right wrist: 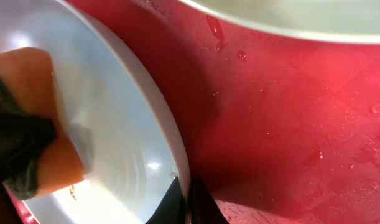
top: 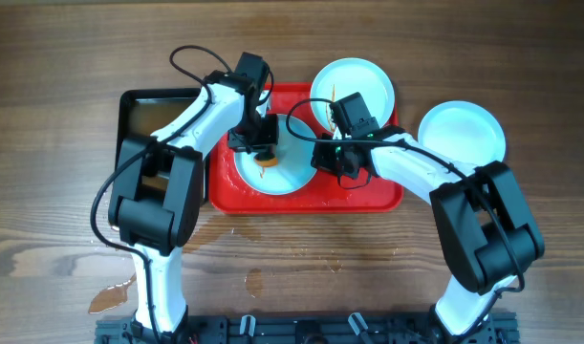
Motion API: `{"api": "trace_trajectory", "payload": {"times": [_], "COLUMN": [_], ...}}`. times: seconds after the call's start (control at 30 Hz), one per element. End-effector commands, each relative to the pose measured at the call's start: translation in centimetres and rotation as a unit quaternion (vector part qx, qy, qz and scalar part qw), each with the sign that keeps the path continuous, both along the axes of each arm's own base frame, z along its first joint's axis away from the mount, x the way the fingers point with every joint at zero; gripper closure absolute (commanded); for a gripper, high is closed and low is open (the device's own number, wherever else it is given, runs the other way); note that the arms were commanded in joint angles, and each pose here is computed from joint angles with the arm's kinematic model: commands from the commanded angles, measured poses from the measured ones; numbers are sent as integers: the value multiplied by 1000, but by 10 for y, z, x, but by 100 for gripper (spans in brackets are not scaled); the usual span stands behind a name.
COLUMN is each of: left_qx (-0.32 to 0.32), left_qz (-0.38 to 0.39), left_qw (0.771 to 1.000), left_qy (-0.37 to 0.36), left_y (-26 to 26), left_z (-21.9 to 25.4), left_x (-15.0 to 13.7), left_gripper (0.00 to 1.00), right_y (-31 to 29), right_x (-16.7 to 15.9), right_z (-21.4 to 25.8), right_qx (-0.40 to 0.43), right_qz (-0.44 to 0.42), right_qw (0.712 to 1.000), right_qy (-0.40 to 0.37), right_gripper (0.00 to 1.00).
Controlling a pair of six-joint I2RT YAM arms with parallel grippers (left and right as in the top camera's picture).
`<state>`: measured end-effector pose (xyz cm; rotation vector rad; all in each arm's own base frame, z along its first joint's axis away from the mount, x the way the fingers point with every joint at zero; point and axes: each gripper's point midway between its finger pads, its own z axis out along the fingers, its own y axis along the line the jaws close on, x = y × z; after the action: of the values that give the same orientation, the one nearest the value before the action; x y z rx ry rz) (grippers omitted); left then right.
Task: Clean dirty plates on tray and stack at the side
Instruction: 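Scrub the held plate with the sponge using the left gripper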
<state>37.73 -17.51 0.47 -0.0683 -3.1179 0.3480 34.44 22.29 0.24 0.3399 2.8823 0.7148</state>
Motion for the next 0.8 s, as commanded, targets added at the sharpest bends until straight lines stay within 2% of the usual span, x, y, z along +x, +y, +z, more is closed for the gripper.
{"api": "trace_trajectory", "payload": {"times": [0.0,0.03,0.1,0.17,0.2,0.23,0.3,0.37,0.47,0.57,0.63,0.67,0.7,0.73,0.77], "left_qx": [-27,-80,-139,-137,-121,-77,46,134,178,208,202,186,134,82,59], "left_qz": [-66,-110,-160,-173,-171,-144,-60,7,55,90,86,57,-27,-96,-123], "left_qw": [995,988,973,970,974,983,996,991,981,969,970,976,989,992,991], "left_qy": [63,78,95,97,92,86,53,11,-59,-97,-105,-94,-60,-15,5], "left_y": [-7,-21,-34,-32,-28,-17,18,46,56,62,55,44,19,-3,-11], "left_z": [-15,-7,4,4,1,-7,-20,-23,-21,-17,-16,-18,-22,-24,-23], "left_x": [-30,-43,-59,-62,-59,-51,-27,-6,25,38,40,35,17,-9,-22], "left_gripper": [96,96,96,96,96,96,96,96,96,96,96,96,96,96,96], "right_y": [7,7,7,7,7,7,7,7,7,7,7,7,7,7,7], "right_x": [1,2,2,2,2,2,2,2,2,3,3,3,3,3,3], "right_z": [-3,-3,-2,-2,-2,-2,-2,-2,-2,-2,-2,-2,-2,-2,-2], "right_qx": [8,9,10,10,9,9,9,9,9,10,9,9,9,9,10], "right_qz": [8,8,8,8,8,9,9,10,10,10,10,10,10,10,10], "right_qw": [1000,1000,1000,1000,1000,1000,1000,1000,1000,1000,1000,1000,1000,1000,1000], "right_qy": [2,1,0,0,0,0,-1,-1,-2,-2,-2,-2,-2,-2,-2], "right_gripper": [96,96,96,96,96,96,96,96,96,96,96,96,96,96,96]}}
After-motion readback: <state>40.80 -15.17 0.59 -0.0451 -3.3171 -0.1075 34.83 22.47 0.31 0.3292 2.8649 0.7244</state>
